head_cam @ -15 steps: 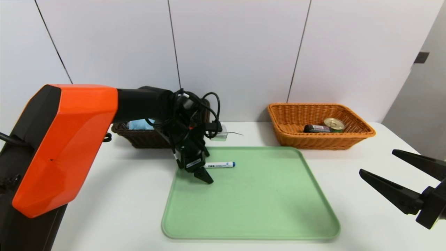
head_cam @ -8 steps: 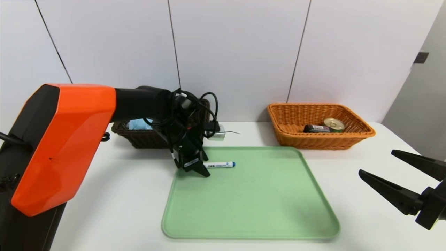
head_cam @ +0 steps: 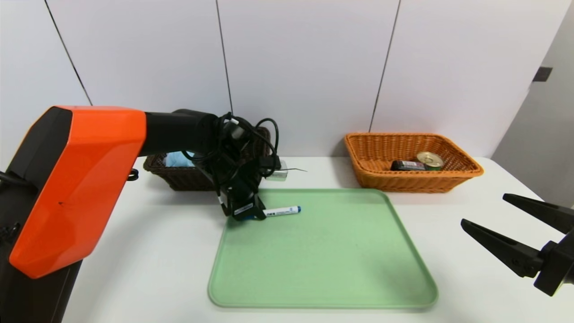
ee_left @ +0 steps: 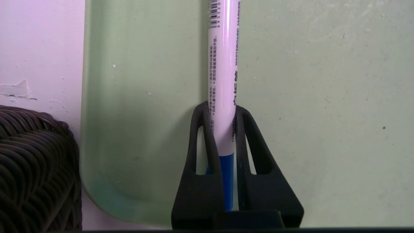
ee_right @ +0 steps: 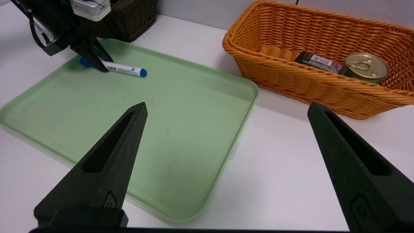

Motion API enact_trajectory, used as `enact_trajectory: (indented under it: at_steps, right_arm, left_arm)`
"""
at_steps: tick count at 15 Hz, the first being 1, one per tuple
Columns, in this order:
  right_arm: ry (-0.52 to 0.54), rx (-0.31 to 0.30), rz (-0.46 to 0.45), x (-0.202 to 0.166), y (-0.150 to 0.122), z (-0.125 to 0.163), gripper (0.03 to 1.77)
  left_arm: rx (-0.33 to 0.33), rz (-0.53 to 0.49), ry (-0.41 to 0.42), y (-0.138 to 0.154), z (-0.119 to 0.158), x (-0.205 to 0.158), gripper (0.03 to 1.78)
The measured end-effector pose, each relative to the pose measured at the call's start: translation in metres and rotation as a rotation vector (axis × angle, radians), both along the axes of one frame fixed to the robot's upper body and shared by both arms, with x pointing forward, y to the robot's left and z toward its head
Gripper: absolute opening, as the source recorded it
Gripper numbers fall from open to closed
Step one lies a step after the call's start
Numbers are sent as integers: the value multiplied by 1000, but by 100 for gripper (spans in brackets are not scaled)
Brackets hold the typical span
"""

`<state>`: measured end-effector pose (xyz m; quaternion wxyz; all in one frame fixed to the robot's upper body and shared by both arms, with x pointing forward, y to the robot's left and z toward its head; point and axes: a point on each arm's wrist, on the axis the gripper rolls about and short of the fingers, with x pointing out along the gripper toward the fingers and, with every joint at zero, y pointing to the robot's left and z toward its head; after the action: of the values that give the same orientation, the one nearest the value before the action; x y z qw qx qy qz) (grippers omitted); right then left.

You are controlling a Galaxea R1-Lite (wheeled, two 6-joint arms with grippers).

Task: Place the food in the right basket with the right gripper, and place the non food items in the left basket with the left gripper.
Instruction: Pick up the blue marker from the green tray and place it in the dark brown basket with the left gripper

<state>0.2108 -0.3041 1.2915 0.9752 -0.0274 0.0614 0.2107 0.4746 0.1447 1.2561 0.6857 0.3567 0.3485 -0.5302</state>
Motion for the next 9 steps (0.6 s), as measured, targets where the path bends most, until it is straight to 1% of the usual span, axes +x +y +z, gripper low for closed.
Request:
enact_trajectory:
  at_steps: [2,4,6,9]
  right_arm:
    - [5,-1,1,0,0,-1,171]
    - [14,-3,0,0,0,-3,171]
    - [21,-6,1,0,0,-5,171]
    - [29,-15,2,3,1,-6,171]
  left_arm:
    - [-5,-7,-8,-2,2,-2,17]
    - [-24,-19,-41,-9,11,-5,17]
    - [-70,-19,-111,-15,28,-9,17]
    - [-185,31,-231,-19,65,-15,17]
